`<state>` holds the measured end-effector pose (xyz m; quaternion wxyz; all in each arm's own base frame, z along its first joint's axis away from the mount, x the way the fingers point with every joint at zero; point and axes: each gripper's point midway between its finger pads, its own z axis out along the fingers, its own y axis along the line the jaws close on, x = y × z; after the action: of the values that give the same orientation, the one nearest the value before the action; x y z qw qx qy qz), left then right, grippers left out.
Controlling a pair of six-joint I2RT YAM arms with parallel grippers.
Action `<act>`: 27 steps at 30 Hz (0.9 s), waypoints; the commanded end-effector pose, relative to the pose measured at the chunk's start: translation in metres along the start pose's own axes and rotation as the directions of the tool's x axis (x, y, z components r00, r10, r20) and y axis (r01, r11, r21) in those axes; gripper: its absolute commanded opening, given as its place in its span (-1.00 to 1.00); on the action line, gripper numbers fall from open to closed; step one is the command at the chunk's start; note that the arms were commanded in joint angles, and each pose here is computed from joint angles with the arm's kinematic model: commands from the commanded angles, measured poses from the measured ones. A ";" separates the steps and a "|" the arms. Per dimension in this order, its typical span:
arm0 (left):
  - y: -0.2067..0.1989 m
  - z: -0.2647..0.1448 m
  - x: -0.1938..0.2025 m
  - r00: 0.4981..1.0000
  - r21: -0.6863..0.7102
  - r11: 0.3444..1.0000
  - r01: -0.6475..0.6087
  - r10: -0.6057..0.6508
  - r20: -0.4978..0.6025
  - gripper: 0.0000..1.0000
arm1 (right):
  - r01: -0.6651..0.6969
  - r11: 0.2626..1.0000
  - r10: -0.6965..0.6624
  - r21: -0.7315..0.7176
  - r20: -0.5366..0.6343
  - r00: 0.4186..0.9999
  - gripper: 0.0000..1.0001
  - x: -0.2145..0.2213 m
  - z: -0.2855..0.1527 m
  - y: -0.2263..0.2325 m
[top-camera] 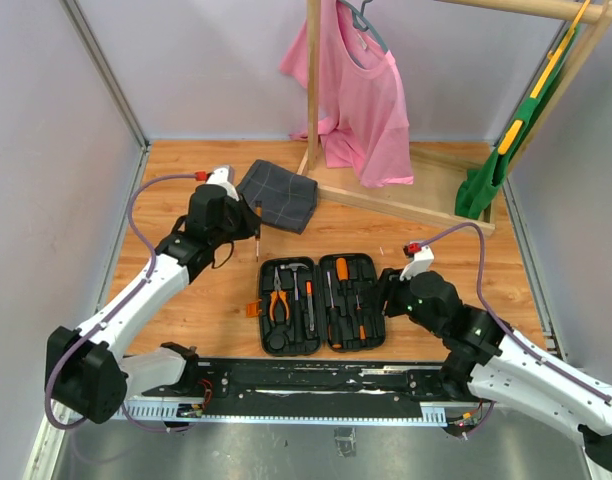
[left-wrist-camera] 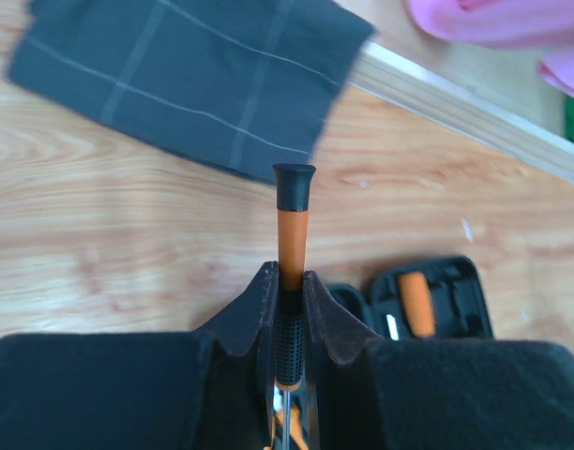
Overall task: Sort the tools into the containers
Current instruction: Pick up the screwdriver from the center of the board.
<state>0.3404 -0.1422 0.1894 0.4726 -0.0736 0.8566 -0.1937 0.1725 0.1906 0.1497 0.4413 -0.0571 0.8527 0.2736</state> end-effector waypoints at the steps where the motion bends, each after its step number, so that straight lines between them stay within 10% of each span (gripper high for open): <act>1: -0.053 -0.018 0.004 0.999 0.199 0.979 -0.044 0.045 -0.001 -0.99 | -0.077 0.988 0.089 -0.134 0.087 0.992 -0.04 -0.013 0.001 0.025; 27: -0.221 -0.078 0.065 0.999 0.611 0.791 0.009 0.015 -0.034 -0.99 | -0.133 0.865 0.291 -0.483 0.268 0.918 0.18 -0.068 -0.016 0.086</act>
<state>0.2259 -0.3322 0.2424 0.4353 0.0977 0.7810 -0.4371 0.1792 0.2337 0.2291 0.5172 -0.0005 0.7068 0.4827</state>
